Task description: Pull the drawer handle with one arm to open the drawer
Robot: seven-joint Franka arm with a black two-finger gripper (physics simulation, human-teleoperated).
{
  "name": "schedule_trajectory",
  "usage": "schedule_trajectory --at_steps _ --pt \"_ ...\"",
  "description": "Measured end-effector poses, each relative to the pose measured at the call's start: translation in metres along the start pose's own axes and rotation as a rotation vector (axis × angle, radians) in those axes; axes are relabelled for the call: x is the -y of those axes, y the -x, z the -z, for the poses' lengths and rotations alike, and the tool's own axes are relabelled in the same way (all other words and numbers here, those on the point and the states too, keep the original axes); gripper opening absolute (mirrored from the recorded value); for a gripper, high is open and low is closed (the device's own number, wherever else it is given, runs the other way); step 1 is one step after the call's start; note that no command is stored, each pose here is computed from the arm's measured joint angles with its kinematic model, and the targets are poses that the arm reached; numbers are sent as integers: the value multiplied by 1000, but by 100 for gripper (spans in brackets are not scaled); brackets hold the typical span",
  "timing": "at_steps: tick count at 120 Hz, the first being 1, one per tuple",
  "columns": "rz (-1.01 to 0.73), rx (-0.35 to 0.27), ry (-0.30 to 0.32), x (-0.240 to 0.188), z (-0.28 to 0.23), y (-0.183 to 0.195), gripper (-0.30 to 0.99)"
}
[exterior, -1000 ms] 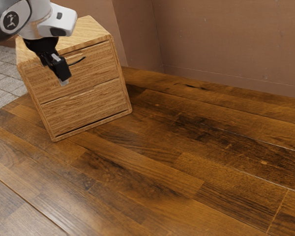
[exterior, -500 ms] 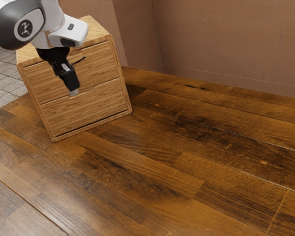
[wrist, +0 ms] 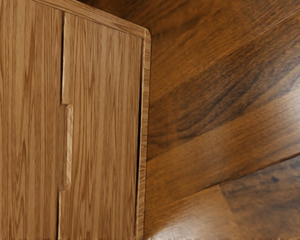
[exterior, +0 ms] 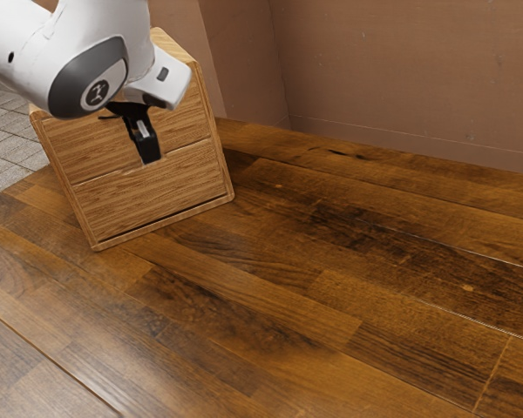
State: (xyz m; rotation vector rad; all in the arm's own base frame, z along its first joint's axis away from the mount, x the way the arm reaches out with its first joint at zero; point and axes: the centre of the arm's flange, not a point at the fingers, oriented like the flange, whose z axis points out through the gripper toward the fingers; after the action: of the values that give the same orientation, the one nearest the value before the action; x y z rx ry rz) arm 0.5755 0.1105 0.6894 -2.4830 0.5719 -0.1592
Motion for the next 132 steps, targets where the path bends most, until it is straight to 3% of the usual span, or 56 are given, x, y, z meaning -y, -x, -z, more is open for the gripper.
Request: schedule_trajectory --at_steps 37,66,87,119,132 --pt "151 88 -45 88 -77 79 69" --pt "83 -42 -65 79 -61 46 69" --pt "45 -98 -86 81 -58 41 69" --pt "-23 -154 -114 74 -22 23 69" --pt "-29 -128 -99 76 -26 30 69"
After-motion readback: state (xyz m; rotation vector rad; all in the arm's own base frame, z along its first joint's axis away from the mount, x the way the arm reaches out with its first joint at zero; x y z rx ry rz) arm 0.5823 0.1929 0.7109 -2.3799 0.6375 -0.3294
